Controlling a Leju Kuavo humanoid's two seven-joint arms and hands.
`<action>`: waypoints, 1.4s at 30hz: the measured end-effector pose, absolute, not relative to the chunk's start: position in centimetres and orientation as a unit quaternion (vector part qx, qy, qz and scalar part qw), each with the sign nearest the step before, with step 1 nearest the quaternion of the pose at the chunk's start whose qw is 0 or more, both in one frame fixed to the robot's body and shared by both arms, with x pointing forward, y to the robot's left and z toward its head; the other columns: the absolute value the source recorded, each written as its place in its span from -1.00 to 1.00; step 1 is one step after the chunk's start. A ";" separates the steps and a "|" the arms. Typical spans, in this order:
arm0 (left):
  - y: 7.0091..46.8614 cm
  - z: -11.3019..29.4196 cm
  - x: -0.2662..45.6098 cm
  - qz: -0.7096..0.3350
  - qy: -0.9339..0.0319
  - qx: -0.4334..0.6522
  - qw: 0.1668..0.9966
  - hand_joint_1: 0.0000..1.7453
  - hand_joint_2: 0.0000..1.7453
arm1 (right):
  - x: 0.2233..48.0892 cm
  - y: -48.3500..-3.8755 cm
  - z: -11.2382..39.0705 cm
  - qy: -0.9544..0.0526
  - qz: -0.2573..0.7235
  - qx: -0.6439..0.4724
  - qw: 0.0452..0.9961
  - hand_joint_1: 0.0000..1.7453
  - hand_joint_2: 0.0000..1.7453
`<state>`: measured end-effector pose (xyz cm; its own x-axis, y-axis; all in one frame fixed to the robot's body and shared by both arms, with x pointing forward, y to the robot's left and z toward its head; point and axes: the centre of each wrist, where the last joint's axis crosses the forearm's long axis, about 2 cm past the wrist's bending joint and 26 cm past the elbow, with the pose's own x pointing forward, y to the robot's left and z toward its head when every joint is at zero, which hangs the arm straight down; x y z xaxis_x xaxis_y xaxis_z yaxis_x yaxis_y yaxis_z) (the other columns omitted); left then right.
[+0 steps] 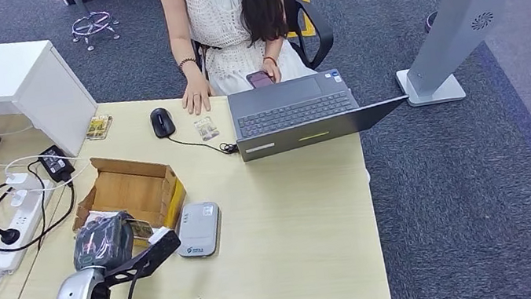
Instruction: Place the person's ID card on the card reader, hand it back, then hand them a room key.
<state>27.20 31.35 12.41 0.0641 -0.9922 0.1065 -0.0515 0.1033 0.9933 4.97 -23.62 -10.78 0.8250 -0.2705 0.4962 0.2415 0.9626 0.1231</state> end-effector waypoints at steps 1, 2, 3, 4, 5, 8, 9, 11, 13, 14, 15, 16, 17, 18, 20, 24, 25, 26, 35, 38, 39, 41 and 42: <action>31.3 12.7 27.4 -0.442 -0.524 0.504 0.526 1.00 1.00 | 5.0 -23.6 -10.8 -0.264 -0.134 0.028 0.955 -1.00 -1.00; 31.3 13.1 27.7 -0.439 -0.527 0.507 0.522 1.00 1.00 | 5.0 -23.6 -10.8 -0.264 -0.134 0.028 0.955 -1.00 -1.00; 31.3 13.5 28.0 -0.437 -0.531 0.509 0.518 1.00 1.00 | 5.0 -23.6 -10.8 -0.264 -0.134 0.028 0.955 -1.00 -1.00; 31.3 13.9 28.3 -0.434 -0.534 0.512 0.514 1.00 1.00 | 5.0 -23.6 -10.8 -0.264 -0.134 0.028 0.955 -1.00 -1.00; 31.2 14.3 28.6 -0.432 -0.538 0.514 0.510 1.00 1.00 | 5.0 -23.6 -10.8 -0.264 -0.134 0.028 0.955 -1.00 -1.00; 30.9 15.4 29.3 -0.426 -0.549 0.521 0.496 1.00 1.00 | 5.0 -23.6 -10.8 -0.264 -0.132 0.028 0.955 -1.00 -1.00; 30.8 15.9 29.6 -0.423 -0.554 0.524 0.490 1.00 1.00 | 5.0 -23.6 -10.8 -0.265 -0.131 0.028 0.955 -1.00 -1.00; 30.5 16.9 30.3 -0.416 -0.562 0.531 0.478 1.00 1.00 | 5.0 -23.6 -10.8 -0.265 -0.127 0.028 0.955 -1.00 -1.00; 30.3 17.9 30.9 -0.410 -0.569 0.538 0.467 1.00 1.00 | 5.0 -23.6 -10.8 -0.265 -0.125 0.028 0.956 -1.00 -1.00; 30.2 18.3 31.1 -0.407 -0.573 0.541 0.463 1.00 1.00 | 5.0 -23.6 -10.8 -0.265 -0.125 0.028 0.956 -1.00 -1.00; 30.1 18.6 31.3 -0.404 -0.575 0.543 0.459 1.00 1.00 | 5.0 -23.6 -10.8 -0.265 -0.125 0.028 0.956 -1.00 -1.00; 30.0 19.0 31.6 -0.401 -0.578 0.545 0.456 1.00 1.00 | 5.0 -23.6 -10.8 -0.265 -0.124 0.028 0.956 -1.00 -1.00; 30.0 19.4 31.8 -0.398 -0.580 0.547 0.453 1.00 1.00 | 5.0 -23.6 -10.8 -0.265 -0.124 0.028 0.956 -1.00 -1.00; 30.0 19.7 32.0 -0.395 -0.583 0.548 0.451 1.00 1.00 | 5.0 -23.6 -10.8 -0.265 -0.124 0.028 0.956 -1.00 -1.00; 29.9 20.6 32.5 -0.390 -0.589 0.550 0.445 1.00 1.00 | 5.0 -23.6 -10.8 -0.265 -0.123 0.028 0.956 -1.00 -1.00; 29.6 21.9 33.2 -0.383 -0.600 0.553 0.433 1.00 1.00 | 5.0 -23.6 -10.8 -0.265 -0.118 0.029 0.957 -1.00 -1.00; 29.5 22.4 33.4 -0.381 -0.603 0.555 0.429 1.00 1.00 | 5.0 -23.6 -10.8 -0.265 -0.117 0.029 0.957 -1.00 -1.00; 29.4 23.0 33.8 -0.379 -0.605 0.558 0.423 1.00 1.00 | 5.0 -23.6 -10.8 -0.265 -0.116 0.029 0.957 -1.00 -1.00; 29.6 31.1 39.9 -0.382 -0.570 0.642 0.342 1.00 1.00 | 7.1 -21.5 -10.2 -0.252 -0.096 0.035 0.962 -1.00 -1.00; 29.7 31.4 41.0 -0.389 -0.556 0.652 0.338 1.00 1.00 | 7.2 -21.4 -10.2 -0.256 -0.094 0.041 0.961 -1.00 -1.00; 29.7 31.3 41.2 -0.390 -0.554 0.654 0.337 1.00 1.00 | 7.1 -21.5 -10.2 -0.258 -0.092 0.045 0.961 -1.00 -1.00; 29.7 31.1 41.5 -0.393 -0.550 0.655 0.339 0.89 1.00 | 6.8 -21.7 -10.3 -0.263 -0.088 0.052 0.959 -1.00 -1.00; 29.8 30.9 41.5 -0.394 -0.548 0.655 0.341 0.78 1.00 | 6.7 -21.9 -10.3 -0.264 -0.086 0.053 0.959 -1.00 -1.00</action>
